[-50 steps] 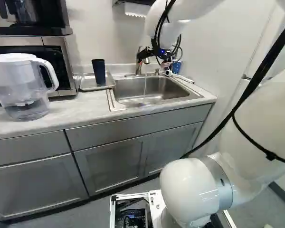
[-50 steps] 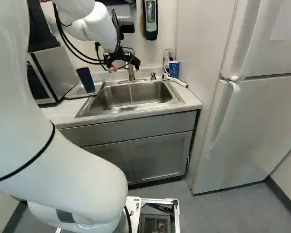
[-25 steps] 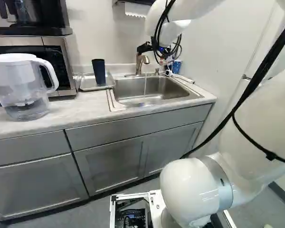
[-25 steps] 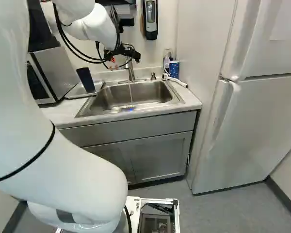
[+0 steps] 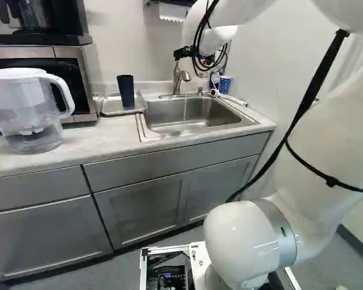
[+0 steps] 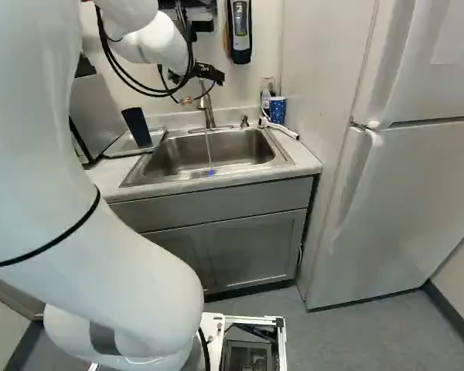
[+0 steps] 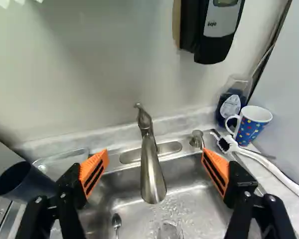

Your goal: Rinse the cup and place it in the tray

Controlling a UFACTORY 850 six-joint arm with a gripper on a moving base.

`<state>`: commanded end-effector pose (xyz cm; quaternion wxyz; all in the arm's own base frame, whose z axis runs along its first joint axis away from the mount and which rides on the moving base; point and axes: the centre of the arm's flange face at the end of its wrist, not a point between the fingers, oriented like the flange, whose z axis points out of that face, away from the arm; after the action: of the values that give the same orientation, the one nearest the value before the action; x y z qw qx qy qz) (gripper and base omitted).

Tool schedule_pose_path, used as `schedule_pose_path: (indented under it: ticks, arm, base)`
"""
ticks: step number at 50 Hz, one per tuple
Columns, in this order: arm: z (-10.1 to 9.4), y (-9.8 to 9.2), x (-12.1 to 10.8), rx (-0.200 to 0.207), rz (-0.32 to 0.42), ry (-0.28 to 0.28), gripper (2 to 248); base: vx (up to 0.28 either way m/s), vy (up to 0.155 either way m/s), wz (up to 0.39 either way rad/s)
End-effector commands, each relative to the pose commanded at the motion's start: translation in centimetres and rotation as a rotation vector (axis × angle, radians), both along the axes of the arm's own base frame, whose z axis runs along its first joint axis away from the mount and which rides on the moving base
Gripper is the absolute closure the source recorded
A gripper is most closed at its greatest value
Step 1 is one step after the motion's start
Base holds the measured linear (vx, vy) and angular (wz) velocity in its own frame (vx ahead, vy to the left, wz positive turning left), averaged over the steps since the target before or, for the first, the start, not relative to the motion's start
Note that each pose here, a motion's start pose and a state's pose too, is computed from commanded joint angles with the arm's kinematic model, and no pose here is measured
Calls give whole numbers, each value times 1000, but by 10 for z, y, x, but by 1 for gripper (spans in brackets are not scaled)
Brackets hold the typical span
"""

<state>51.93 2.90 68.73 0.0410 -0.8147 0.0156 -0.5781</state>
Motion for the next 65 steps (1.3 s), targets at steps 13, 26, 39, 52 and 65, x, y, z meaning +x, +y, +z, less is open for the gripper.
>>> schedule_pose_path:
  ticks: [13,26,39,52,65]
  arm:
    - [6,8,23,-8,14,-74,3]
    - [11,21,50,-21,39,-135,3]
    - [14,35,77,-49,74,-185,3]
    - [12,49,102,-58,97,-196,3]
    - [10,64,125,-55,115,-205,3]
  base:
    - [0,0,0]
    - [0,0,0]
    - [0,0,0]
    - [0,0,0]
    - [0,0,0]
